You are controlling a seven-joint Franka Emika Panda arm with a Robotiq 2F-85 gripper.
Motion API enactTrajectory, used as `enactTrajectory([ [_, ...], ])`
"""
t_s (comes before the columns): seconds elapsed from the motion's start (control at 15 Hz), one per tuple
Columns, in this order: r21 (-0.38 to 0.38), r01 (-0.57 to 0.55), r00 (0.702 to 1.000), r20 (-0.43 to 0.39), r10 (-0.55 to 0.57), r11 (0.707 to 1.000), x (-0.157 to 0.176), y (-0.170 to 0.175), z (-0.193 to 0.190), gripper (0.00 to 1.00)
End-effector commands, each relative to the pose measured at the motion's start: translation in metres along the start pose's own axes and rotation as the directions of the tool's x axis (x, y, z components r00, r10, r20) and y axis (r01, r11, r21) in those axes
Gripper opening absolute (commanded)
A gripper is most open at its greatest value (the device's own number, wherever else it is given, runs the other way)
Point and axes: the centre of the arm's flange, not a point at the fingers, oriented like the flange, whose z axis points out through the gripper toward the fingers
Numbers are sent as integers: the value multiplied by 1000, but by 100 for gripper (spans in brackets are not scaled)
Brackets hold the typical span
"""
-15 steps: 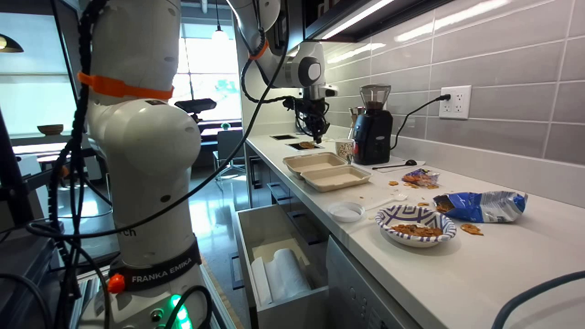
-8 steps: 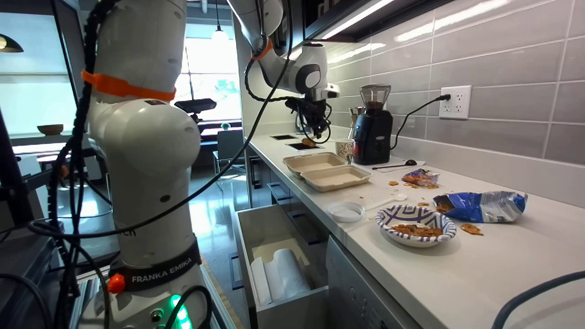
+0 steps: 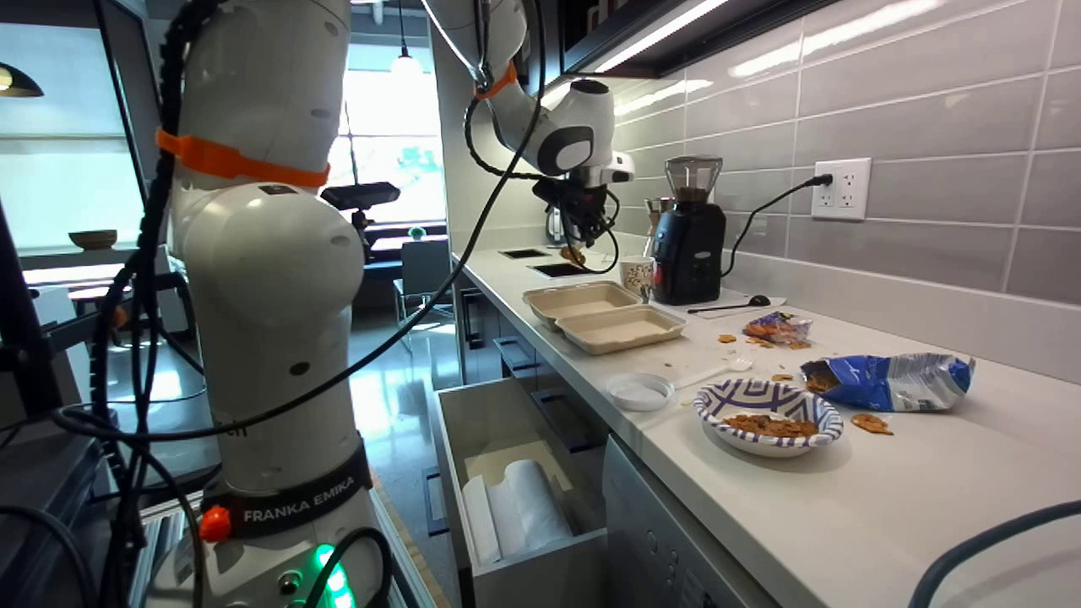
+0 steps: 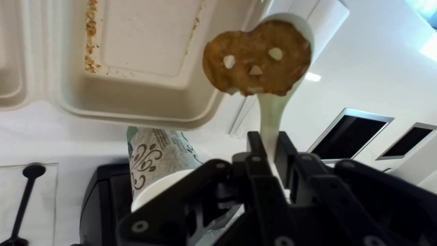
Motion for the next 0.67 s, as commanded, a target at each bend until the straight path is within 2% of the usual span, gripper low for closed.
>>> enactTrajectory([
  [0.0,70,31,999,-39,-28,997,2,11,1,3],
  [0.6,162,71,994,-90,-57,984,5,26,-12,3],
])
